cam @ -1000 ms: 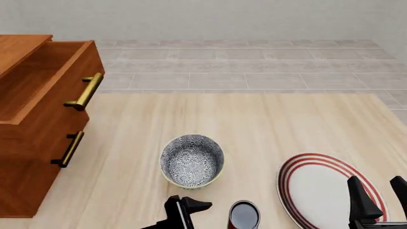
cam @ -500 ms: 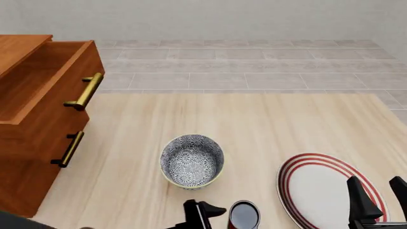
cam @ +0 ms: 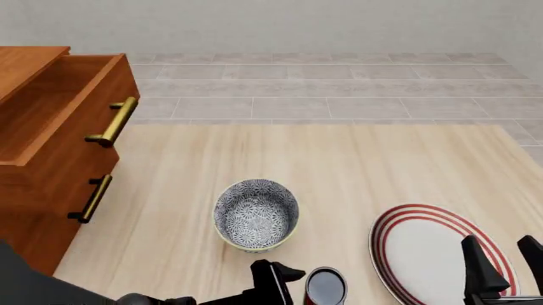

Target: Put the ketchup in the top drawer of the cabinet.

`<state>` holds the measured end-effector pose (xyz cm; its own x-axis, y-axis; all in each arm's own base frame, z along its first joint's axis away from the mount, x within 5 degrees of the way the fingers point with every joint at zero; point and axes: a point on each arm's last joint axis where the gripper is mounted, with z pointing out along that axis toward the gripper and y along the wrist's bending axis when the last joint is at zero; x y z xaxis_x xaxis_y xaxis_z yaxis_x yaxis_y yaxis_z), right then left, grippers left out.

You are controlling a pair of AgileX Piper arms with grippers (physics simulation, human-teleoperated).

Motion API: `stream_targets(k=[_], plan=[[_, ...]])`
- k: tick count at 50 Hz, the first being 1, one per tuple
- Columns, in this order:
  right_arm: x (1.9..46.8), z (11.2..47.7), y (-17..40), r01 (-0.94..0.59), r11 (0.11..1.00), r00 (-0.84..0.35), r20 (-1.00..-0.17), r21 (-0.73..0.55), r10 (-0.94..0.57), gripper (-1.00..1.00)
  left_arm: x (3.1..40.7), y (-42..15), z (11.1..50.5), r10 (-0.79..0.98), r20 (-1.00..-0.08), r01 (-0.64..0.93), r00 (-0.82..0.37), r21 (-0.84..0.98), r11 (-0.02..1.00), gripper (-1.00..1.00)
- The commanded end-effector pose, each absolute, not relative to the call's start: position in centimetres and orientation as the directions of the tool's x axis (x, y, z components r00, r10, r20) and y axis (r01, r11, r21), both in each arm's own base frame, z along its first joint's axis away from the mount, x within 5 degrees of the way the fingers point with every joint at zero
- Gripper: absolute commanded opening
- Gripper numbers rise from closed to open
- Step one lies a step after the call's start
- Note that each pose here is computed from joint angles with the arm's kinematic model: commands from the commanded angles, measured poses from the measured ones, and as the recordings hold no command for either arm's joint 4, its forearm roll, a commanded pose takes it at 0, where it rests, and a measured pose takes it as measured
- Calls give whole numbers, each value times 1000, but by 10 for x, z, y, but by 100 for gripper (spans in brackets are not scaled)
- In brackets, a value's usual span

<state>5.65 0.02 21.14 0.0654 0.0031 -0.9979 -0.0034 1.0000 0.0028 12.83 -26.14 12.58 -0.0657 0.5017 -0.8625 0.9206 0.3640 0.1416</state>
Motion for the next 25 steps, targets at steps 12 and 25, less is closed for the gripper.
stream_targets(k=[12,25], plan=[[58,211,1,-18,1000,51,-999,3,4,100,129,-278,126,521,-853,930,-32,166,328,100],[59,210,1,-24,1000,42,-999,3,4,100,133,-283,129,521,-853,929,-29,170,329,100]])
